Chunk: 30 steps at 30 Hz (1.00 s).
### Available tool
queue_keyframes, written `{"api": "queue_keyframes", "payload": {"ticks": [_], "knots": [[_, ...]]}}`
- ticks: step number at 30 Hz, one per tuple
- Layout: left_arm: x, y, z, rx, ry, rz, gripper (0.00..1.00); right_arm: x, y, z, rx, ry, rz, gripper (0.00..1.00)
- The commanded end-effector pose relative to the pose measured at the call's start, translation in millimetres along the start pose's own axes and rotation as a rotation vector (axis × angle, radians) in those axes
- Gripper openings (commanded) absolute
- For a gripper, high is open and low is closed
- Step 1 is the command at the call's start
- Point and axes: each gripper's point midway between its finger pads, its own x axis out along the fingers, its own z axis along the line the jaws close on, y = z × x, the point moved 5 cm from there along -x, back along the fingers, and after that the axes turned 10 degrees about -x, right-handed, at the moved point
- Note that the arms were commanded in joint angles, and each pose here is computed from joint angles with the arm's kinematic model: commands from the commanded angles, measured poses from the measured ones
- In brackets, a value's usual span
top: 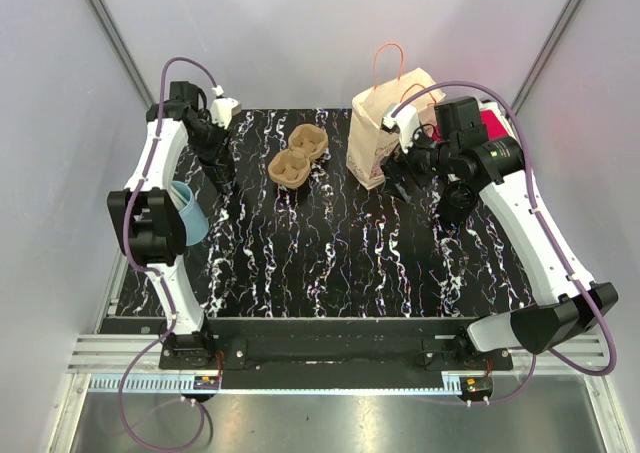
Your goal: Pack the takeout coffee
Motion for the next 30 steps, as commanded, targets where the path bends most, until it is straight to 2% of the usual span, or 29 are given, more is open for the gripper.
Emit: {"api": "queue_keyframes", "payload": {"ticks": [1, 30], "knots": [[-13.3, -17.7, -3.8, 0.022, 0.030, -0.076, 0.30, -6.5, -11.9, -3.2, -0.024, 0.029, -0.037, 0.89], [-7.3, -15.6, 0.6, 0.003, 0.033, -0.056, 0.25, -4.9, -11.4, -2.6, -0.024, 0.026, -0.033, 0.88]]}}
